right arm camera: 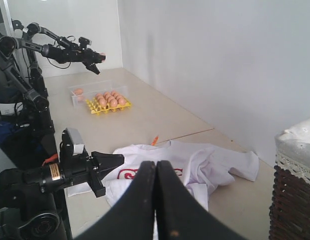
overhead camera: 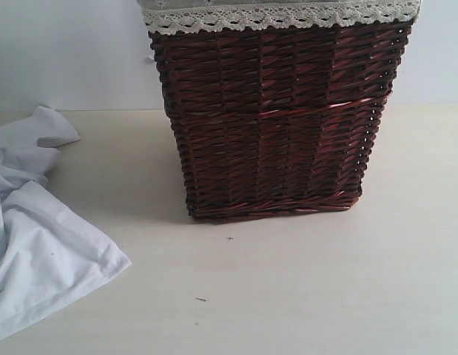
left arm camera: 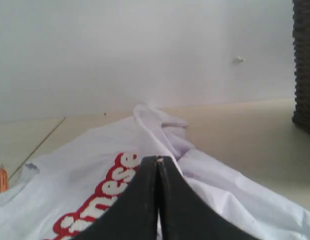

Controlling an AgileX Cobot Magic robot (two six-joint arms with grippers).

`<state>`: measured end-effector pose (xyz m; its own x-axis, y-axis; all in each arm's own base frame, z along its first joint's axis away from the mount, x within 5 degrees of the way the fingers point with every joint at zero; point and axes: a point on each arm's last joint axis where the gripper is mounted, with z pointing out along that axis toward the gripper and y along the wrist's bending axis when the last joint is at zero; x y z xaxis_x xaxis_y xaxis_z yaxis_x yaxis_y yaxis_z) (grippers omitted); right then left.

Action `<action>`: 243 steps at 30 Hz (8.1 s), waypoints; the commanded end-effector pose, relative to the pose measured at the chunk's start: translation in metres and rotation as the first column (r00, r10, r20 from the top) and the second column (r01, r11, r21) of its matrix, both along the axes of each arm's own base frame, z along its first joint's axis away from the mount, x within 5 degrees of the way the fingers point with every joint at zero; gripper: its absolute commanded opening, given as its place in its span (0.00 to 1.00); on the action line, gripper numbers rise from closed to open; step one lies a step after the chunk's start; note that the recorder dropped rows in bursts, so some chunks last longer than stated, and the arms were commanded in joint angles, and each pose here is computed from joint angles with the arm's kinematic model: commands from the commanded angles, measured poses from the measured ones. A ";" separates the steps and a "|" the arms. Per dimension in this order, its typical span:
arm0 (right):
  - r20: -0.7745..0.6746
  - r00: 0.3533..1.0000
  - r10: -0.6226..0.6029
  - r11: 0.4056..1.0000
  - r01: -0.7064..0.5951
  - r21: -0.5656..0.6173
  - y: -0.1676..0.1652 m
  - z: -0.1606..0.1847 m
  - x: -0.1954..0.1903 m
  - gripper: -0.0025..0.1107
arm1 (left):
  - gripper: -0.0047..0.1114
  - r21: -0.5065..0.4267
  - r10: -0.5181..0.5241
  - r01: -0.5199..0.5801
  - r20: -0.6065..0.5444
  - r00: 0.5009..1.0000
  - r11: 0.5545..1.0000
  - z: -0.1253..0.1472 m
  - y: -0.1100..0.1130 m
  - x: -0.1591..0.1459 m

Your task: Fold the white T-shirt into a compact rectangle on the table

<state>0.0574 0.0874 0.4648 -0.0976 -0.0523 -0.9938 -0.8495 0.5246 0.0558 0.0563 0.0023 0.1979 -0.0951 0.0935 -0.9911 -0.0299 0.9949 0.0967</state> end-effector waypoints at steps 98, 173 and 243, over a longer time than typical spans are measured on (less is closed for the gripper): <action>-0.411 0.903 -0.128 0.877 -0.090 -0.472 0.294 -0.285 0.254 0.47 | 0.04 -0.020 -0.003 -0.001 -0.174 0.985 1.000 -0.017 0.000 -0.003; -0.436 0.797 -0.417 0.472 -0.221 -0.854 0.298 -0.279 0.259 0.02 | 0.04 -0.019 -0.003 0.000 -0.176 0.984 1.000 -0.017 0.000 -0.003; -0.173 0.901 -0.397 0.556 0.086 -0.827 0.276 -0.326 0.330 0.02 | 0.04 -0.019 -0.003 0.000 -0.176 0.984 1.000 -0.017 0.000 -0.003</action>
